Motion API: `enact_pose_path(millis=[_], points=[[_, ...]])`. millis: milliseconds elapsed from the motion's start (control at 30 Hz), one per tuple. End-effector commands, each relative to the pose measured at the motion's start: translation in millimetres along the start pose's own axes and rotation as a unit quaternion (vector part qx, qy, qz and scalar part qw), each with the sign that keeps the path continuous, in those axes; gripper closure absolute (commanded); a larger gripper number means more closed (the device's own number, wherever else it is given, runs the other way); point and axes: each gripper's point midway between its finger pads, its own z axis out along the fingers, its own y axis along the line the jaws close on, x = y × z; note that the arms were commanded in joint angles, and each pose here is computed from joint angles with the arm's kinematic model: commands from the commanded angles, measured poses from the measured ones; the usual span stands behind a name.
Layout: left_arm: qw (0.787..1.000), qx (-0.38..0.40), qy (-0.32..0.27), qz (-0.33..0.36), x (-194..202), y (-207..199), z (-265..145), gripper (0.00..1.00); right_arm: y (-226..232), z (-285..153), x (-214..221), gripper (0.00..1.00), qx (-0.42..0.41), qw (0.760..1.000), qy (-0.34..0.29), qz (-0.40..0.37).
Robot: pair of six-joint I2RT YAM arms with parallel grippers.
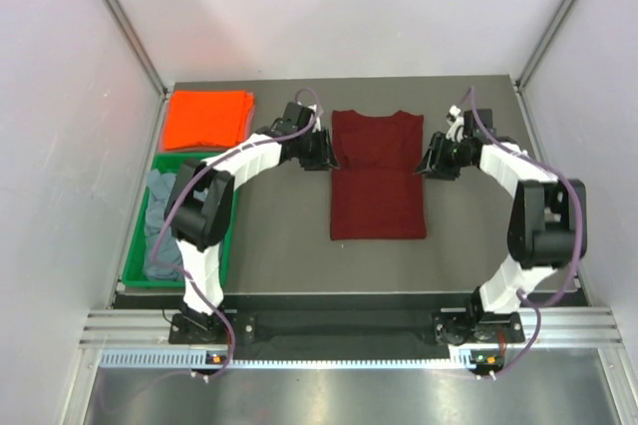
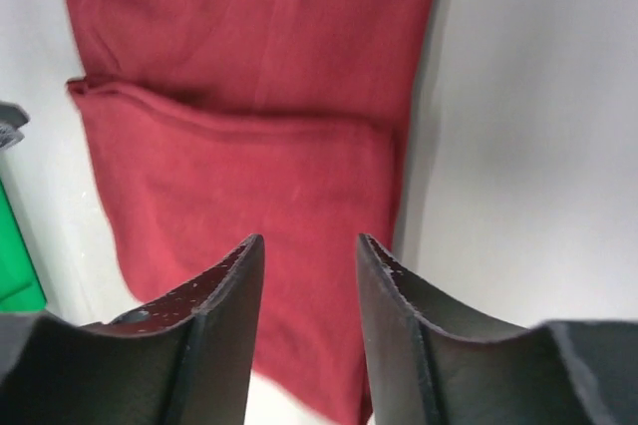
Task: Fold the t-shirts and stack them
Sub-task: Fold the tshirt
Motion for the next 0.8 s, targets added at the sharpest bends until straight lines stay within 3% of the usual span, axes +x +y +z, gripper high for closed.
enact_pose_path(millis=[0,200,400,767], points=[[0.999,0.021,0.026,0.026,-3.7,8.0,15.3,0.59,5.0,15.2,-27.0,0.58,-0.037,0.999,-0.008,-0.035],[0.998,-0.002,0.031,0.057,-6.7,22.9,32.2,0.58,-3.8,35.9,-28.3,0.64,-0.041,0.998,0.004,-0.043],[0.997,0.031,0.04,0.059,-4.4,17.9,40.2,0.58,-15.2,38.0,-27.3,0.64,-0.012,0.999,0.003,-0.051],[0.997,0.023,0.039,0.062,-8.8,21.5,48.0,0.62,-33.1,32.0,-43.1,0.64,0.019,0.998,-0.022,-0.049]])
